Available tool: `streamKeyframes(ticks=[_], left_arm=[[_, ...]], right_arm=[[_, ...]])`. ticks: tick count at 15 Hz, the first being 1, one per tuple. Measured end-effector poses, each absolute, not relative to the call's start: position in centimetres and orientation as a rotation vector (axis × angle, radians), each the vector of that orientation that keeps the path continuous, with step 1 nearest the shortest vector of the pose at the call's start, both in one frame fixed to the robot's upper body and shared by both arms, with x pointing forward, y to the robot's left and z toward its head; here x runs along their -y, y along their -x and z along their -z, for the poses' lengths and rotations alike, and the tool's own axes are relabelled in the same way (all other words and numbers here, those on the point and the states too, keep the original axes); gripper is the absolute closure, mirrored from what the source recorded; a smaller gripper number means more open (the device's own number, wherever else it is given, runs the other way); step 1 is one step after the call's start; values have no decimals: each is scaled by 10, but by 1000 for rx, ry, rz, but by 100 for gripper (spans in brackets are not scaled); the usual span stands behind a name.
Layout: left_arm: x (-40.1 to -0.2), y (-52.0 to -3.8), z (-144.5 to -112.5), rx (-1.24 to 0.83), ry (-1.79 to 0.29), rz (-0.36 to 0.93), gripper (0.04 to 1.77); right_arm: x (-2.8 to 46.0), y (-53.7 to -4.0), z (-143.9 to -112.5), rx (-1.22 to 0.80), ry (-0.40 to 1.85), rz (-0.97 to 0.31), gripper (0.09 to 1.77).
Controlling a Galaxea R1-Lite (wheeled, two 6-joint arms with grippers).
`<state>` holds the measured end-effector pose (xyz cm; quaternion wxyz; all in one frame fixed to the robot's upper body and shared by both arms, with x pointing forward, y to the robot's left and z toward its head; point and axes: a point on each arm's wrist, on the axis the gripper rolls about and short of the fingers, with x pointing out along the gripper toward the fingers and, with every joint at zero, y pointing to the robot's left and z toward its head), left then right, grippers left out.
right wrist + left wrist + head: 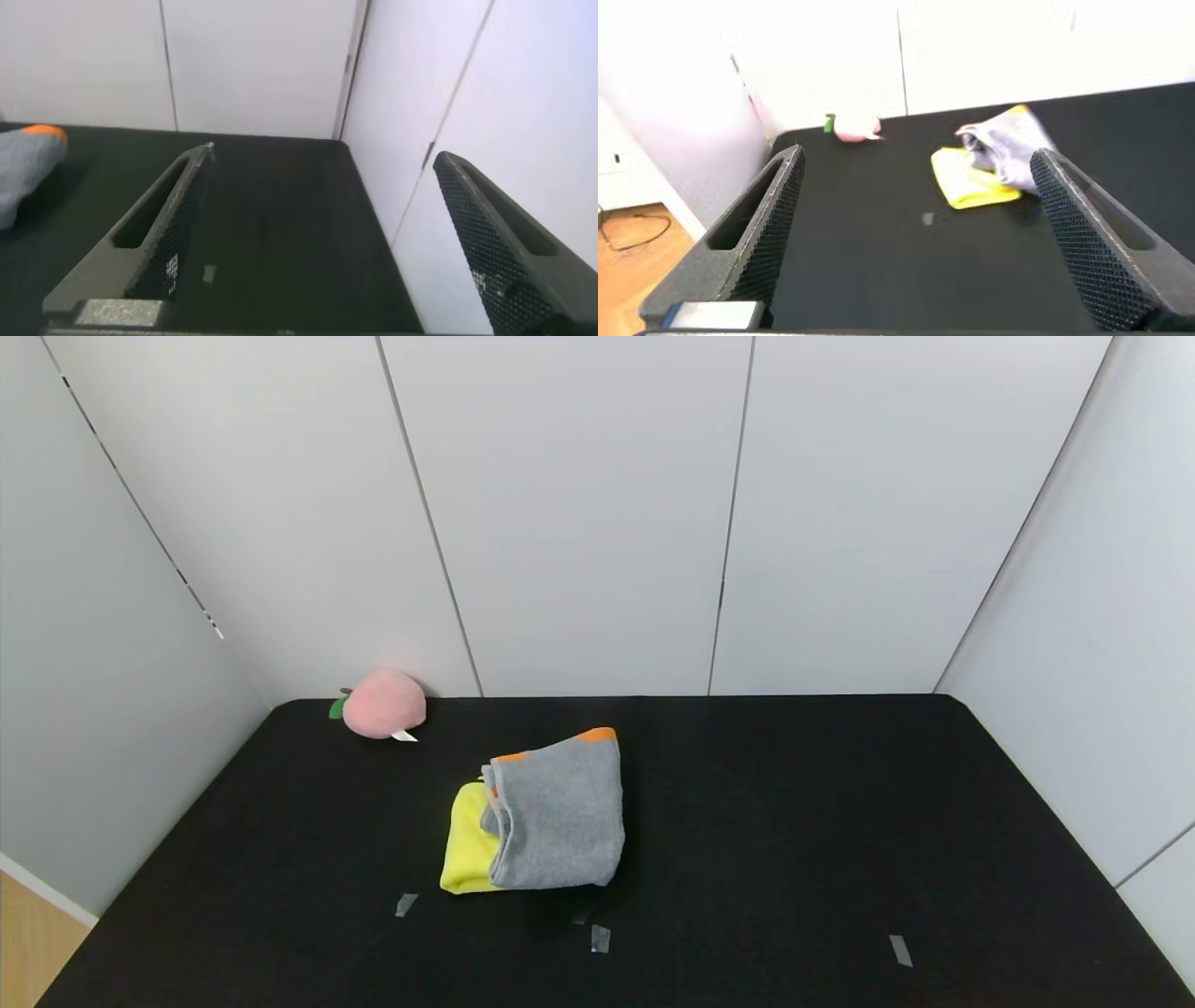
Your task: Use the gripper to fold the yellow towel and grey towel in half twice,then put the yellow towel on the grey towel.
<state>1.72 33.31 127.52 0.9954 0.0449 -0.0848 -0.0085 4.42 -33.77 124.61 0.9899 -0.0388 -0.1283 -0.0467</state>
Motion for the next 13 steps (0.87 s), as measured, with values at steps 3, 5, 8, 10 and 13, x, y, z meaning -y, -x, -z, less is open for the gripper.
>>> streamKeyframes(ticks=[3,5,8,10,13], left_arm=[[-334,-42,-1239,110,-85,-3,9],[-334,-53,-1220,79,-84,-4,9],[-334,-65,-1199,74,-81,-1,9],[-333,-68,-1186,18,-71,6,9],[-333,-69,-1184,10,-59,7,9]], right_arm=[[337,-60,-1219,211,102,63,15],[337,-65,-1205,167,112,41,15],[336,-68,-1194,111,109,-8,15],[336,-68,-1192,97,77,-9,15],[336,-69,-1192,96,71,-10,15]])
